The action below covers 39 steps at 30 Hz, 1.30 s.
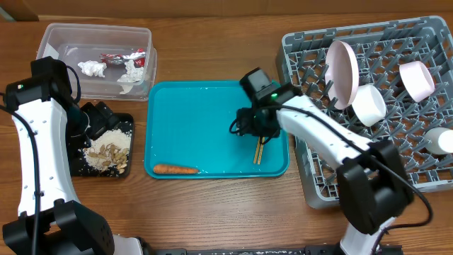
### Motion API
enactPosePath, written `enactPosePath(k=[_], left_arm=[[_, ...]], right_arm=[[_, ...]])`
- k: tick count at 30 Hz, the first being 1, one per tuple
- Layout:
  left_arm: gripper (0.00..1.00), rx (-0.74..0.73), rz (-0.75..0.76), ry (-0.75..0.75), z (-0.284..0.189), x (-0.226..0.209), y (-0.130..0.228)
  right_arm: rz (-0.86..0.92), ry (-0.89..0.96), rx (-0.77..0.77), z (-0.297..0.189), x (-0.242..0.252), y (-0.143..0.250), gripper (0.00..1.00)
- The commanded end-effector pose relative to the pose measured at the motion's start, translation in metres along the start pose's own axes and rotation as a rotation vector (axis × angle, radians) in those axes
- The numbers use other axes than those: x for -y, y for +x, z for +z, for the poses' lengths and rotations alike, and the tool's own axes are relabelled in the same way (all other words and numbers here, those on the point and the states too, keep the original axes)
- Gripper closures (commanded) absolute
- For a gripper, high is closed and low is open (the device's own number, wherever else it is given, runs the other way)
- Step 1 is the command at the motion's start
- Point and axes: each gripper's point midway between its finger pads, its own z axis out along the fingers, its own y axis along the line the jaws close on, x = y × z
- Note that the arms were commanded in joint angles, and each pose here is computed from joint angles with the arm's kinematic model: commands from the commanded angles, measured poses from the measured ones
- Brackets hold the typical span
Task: Sort waste into correct bins and load items into the dishwasher
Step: 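Reach the right gripper to the wooden chopsticks on the teal tray and grasp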
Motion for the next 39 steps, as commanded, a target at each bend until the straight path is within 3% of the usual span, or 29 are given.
enactPosePath(k=[1, 39], left_arm=[[0.00, 0.033, -0.004, 0.017, -0.010, 0.000, -0.002], [0.00, 0.032, -0.004, 0.017, -0.010, 0.001, -0.002]], right_arm=[[0.057, 0.033, -0.033, 0.016, 0.002, 0.007, 0.33], [0.108, 0.113, -0.071, 0.048, 0.027, 0.025, 0.32]])
